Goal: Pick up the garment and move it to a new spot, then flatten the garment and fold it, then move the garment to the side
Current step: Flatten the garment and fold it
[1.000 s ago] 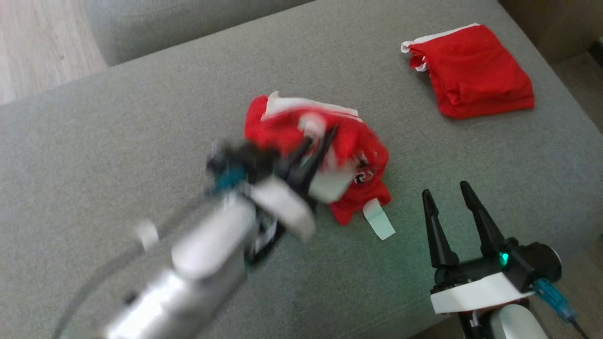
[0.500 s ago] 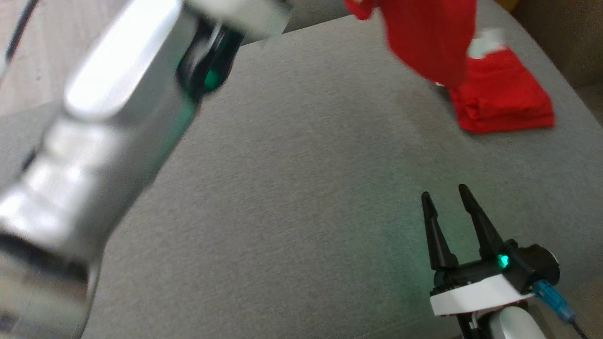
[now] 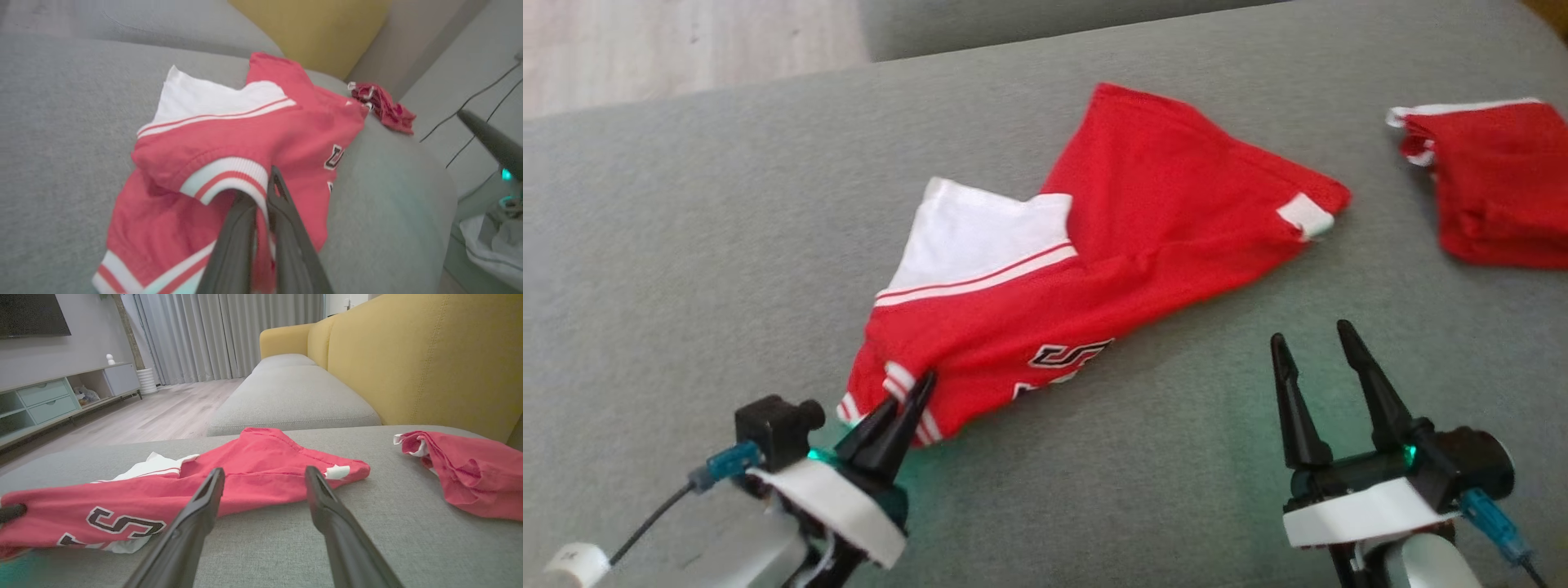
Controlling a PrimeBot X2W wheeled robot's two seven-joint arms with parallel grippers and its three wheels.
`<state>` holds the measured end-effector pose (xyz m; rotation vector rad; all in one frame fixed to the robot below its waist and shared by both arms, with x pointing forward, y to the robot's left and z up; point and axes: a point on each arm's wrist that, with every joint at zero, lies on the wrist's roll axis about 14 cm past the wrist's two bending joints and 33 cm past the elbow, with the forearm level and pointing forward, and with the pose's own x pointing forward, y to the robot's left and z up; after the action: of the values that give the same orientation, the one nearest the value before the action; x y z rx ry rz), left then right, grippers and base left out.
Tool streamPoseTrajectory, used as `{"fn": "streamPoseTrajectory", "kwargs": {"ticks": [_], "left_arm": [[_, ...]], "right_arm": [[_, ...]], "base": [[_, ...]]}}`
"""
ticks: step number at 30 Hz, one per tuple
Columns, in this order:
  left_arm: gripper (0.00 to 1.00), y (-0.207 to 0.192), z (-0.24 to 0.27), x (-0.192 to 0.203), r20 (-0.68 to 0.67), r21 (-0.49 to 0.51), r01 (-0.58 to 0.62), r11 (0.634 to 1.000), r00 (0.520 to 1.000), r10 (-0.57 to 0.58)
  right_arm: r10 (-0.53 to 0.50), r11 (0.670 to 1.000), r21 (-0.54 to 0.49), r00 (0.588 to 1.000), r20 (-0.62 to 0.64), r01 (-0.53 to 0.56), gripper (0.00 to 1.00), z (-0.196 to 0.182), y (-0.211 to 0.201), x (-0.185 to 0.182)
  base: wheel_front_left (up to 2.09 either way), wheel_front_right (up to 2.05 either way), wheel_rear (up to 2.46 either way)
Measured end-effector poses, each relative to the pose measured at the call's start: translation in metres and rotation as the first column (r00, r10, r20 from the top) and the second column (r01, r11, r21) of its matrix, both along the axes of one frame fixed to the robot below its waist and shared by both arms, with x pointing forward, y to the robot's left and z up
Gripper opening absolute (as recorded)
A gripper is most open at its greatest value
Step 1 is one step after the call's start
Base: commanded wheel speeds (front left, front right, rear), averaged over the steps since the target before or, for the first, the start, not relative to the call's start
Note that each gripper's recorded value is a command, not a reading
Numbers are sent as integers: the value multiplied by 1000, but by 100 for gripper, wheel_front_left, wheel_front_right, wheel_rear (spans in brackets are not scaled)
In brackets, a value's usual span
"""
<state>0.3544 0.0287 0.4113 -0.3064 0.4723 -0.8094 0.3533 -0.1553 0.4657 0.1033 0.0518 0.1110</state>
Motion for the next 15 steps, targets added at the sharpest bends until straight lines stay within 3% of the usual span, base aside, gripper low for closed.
{"fn": "streamPoseTrajectory", "kwargs": {"ticks": [1, 2, 5, 9, 15], "left_arm": [[32, 1, 5, 4, 4, -27, -33, 999, 999, 33], [100, 0, 9, 4, 2, -52, -52, 997, 999, 52], [100, 2, 10, -4, -11, -68, -63, 996, 998, 63], [100, 31, 8, 1, 9, -6, -85, 996, 996, 85], [100, 65, 46, 70, 171, 159, -70, 985, 984, 42]], "right_arm": [[8, 1000, -5, 1000, -2, -8, 100, -1, 2, 2], [18, 1000, -7, 1000, -3, -18, 100, -2, 4, 4], [55, 998, -13, 998, -7, -55, 100, -4, 15, 9], [73, 997, -12, 997, -10, -73, 100, -6, 21, 12], [92, 996, -15, 995, -25, -92, 100, -12, 27, 19]], "base": [[0, 0, 0], [0, 0, 0], [0, 0, 0], [0, 0, 0], [0, 0, 0]]}}
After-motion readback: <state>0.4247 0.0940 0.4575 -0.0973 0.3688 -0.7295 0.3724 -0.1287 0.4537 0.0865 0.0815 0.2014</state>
